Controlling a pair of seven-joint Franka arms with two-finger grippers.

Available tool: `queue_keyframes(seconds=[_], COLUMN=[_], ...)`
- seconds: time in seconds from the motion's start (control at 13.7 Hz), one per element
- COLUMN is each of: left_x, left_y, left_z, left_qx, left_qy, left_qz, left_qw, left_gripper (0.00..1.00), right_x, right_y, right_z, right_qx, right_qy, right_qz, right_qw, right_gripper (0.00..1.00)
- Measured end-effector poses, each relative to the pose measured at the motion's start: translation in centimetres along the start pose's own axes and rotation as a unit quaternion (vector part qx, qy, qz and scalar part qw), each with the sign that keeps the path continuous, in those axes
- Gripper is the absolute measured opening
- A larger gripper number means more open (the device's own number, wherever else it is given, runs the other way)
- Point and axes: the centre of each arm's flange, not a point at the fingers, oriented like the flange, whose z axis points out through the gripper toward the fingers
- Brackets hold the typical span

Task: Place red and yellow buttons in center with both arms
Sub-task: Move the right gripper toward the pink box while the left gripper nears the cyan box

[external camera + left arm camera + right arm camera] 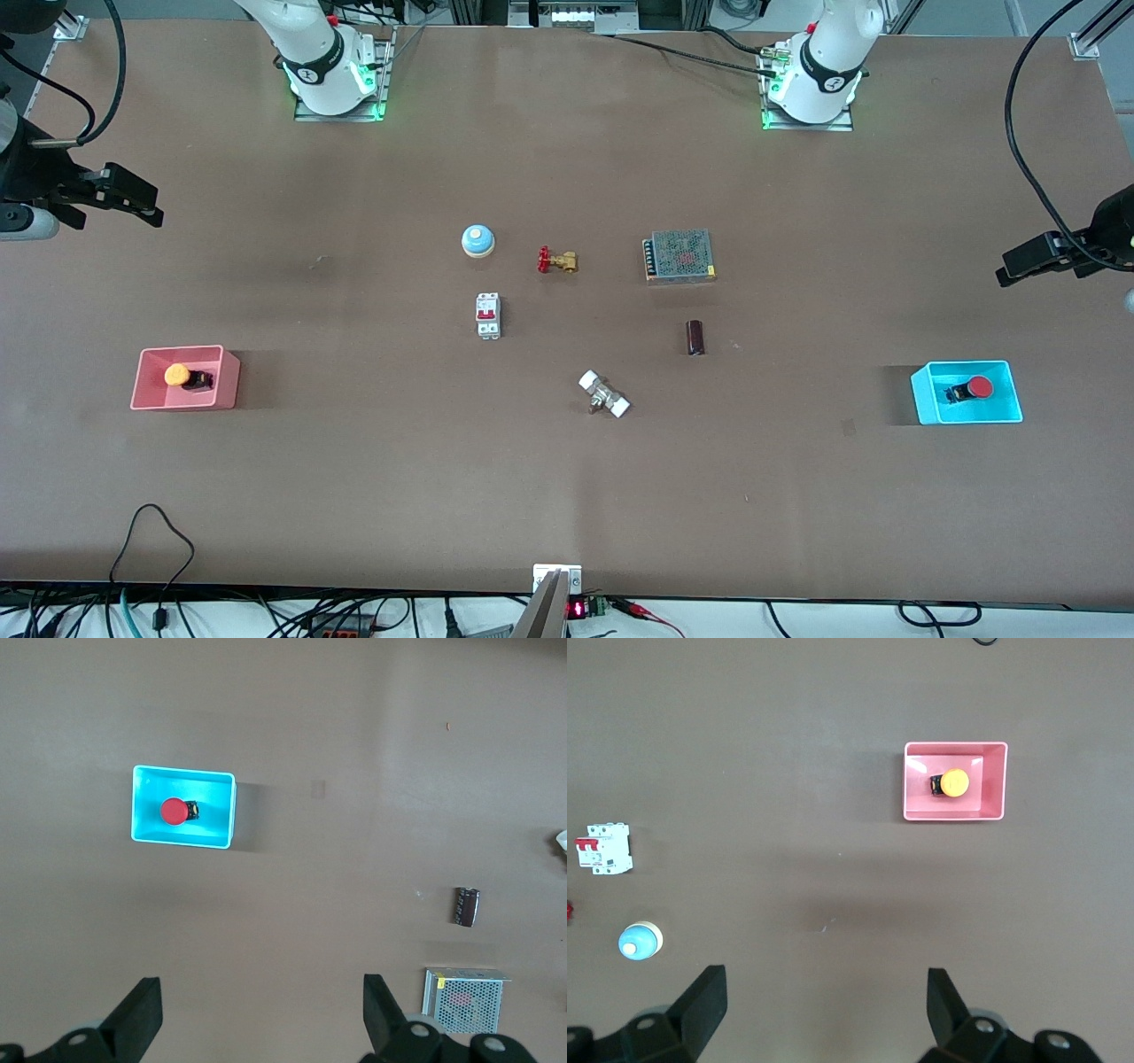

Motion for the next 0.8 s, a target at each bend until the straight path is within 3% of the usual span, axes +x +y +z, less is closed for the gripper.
queue_keyframes(seconds=[0.59, 0.8], left_x=[-0.1, 0.3], left_y=[0.1, -0.1], left_z=[0.2, 1.4], left_qx=[0.000, 0.001], left_qy=[-0.005, -0.015], left_qz=[0.000, -0.002], left_qw=[1.000, 1.000], left_gripper=[1.00, 1.00], right_x=[0.6, 1.8], right_y=[0.6, 1.9], right_z=[1.1, 4.5], right_qx=[0.001, 0.002], right_qy=[-0.008, -0.038], right_qz=[0.005, 0.016], right_qw=[1.000, 0.999], right_gripper=[1.00, 1.00])
